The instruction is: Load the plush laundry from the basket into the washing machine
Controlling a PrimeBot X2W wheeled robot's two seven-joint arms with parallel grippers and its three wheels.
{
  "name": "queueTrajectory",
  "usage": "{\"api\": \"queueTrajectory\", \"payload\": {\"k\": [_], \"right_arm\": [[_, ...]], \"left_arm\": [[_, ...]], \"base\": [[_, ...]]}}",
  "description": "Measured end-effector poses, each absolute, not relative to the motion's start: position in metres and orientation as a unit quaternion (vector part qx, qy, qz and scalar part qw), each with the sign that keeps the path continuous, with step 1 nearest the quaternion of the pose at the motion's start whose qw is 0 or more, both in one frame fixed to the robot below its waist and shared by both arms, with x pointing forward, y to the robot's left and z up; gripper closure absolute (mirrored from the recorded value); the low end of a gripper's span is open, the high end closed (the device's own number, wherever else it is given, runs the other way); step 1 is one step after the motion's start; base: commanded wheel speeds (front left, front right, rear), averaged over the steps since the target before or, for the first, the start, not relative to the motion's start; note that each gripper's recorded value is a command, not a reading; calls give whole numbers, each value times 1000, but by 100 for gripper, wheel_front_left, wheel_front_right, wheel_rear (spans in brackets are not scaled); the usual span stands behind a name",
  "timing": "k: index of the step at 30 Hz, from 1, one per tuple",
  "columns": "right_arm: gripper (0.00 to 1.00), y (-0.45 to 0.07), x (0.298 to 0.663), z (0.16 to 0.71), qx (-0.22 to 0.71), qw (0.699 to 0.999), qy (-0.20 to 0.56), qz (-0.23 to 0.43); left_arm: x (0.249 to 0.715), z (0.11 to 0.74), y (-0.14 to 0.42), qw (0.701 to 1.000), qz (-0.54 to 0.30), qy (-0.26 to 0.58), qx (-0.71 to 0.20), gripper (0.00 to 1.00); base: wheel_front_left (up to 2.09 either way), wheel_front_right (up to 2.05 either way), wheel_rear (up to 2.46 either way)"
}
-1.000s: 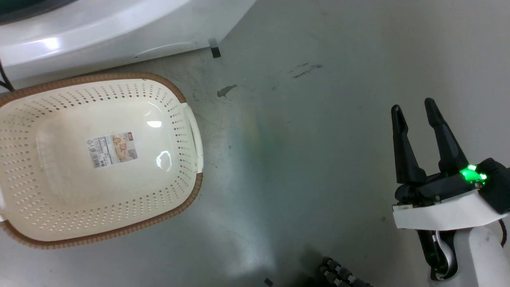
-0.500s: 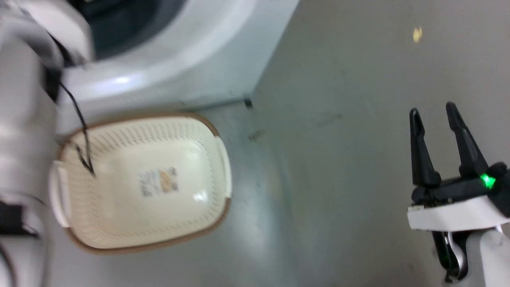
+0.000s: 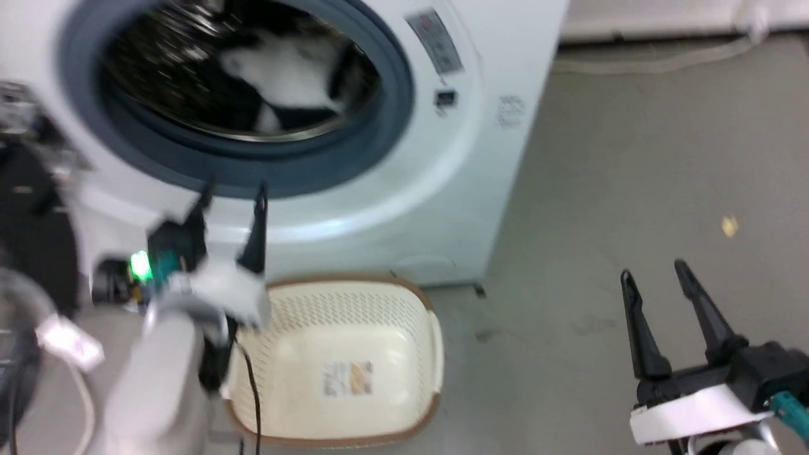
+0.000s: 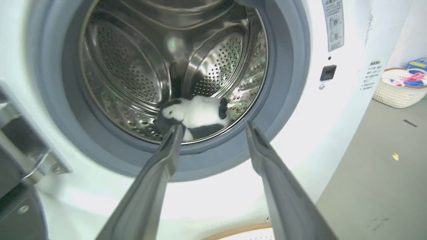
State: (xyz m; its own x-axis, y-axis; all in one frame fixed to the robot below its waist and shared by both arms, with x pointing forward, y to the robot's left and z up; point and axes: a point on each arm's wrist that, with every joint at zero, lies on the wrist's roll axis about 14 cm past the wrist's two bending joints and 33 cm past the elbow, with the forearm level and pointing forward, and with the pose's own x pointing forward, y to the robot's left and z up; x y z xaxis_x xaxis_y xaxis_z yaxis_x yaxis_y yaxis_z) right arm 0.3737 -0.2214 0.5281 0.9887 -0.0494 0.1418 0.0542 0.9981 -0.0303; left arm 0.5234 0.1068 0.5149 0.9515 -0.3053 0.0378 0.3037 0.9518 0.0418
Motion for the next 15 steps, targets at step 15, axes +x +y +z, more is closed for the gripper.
{"api": "queueTrajectory", "payload": {"k": [15], "right_arm": [[0,-168,363,547,2,993,-103,53]], "left_arm": [[382,501,162,999,-39,-21,-29,0]], "base": [[0,0,0]]}}
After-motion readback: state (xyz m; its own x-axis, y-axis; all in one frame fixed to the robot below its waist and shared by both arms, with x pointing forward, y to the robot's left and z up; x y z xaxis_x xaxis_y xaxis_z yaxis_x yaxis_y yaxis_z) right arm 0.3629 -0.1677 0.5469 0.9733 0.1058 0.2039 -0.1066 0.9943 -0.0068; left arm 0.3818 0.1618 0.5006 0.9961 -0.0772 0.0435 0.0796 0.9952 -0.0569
